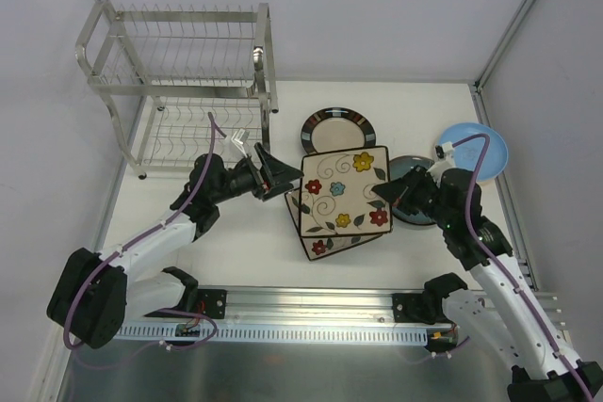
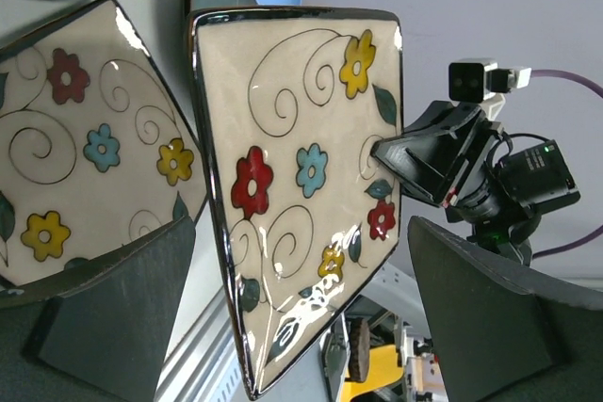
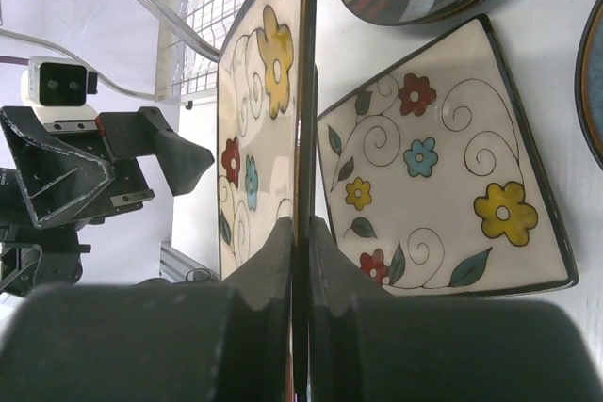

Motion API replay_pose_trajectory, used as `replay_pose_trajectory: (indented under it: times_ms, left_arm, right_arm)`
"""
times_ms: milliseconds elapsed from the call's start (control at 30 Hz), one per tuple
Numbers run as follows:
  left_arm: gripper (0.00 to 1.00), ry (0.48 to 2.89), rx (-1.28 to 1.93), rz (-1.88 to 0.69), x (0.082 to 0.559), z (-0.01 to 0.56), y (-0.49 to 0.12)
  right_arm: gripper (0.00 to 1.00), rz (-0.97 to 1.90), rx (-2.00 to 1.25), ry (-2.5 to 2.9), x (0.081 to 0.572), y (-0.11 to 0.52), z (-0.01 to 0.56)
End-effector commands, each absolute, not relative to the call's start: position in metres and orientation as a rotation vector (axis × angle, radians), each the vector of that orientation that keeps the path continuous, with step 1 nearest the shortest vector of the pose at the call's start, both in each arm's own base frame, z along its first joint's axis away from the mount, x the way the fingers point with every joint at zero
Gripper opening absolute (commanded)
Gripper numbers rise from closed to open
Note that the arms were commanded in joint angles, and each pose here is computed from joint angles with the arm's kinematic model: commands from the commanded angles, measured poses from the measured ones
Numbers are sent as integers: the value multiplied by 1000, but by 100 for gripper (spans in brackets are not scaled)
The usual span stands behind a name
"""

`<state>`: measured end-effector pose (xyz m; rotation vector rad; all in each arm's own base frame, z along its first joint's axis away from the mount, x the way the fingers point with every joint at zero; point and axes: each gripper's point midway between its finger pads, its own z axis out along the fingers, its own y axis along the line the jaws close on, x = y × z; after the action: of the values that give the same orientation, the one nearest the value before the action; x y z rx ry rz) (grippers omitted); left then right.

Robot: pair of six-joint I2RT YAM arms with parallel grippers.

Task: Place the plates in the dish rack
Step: Pass the plate from the left arm to the right, then pass the plate from the right arm to the left

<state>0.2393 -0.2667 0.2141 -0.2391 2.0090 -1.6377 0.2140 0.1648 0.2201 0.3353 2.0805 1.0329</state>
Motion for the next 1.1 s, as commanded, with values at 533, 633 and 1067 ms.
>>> replay_pose_trajectory:
  times_ms: [533, 633, 1067]
  left_arm:
    - [95, 1983, -149, -1698, 240, 242, -283]
    - [94, 1978, -149, -1708, 239, 245, -284]
    - [74, 1984, -74, -1785, 224, 261, -304]
  right_arm:
    - [1, 1286, 194, 1680, 207, 178, 360]
    - [1, 1302, 200, 1671, 208, 179, 362]
    - [0, 1349, 204, 1623, 215, 184, 369]
